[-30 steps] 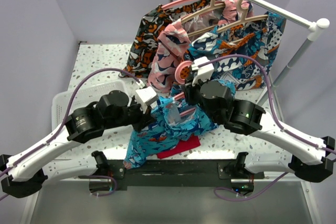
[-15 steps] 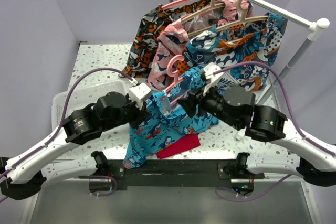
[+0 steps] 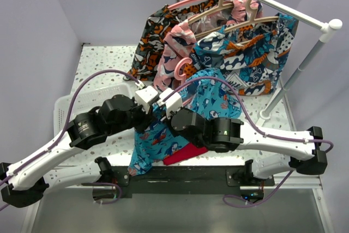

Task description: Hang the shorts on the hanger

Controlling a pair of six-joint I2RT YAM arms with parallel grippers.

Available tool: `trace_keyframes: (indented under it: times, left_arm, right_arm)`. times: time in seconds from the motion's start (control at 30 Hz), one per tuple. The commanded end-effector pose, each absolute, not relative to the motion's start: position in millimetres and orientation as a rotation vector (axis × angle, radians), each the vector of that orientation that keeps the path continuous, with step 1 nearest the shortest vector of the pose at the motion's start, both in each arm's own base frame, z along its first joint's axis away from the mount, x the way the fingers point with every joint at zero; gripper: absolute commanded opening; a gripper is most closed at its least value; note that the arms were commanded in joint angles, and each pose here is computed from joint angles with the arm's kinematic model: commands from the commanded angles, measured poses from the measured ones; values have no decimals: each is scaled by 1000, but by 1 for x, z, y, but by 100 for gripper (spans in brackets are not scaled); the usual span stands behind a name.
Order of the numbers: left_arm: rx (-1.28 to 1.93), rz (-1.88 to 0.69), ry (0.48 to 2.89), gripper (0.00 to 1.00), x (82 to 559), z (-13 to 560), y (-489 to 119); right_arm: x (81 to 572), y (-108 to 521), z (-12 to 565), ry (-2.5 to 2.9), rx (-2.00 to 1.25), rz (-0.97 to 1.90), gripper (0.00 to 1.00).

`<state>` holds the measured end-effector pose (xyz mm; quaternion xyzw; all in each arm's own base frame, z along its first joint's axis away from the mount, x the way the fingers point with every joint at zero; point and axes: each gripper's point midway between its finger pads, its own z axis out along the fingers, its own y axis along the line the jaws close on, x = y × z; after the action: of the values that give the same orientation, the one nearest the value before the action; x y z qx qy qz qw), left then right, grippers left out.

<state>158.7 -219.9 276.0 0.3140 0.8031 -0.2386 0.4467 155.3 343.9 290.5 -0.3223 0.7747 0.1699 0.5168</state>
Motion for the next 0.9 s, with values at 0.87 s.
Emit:
trace_keyframes:
  times: [0.87]
  left_arm:
    - [849,-661,1721,0,142,336,-204]
  right_arm:
    - [109,348,360,1779,-847,861,0]
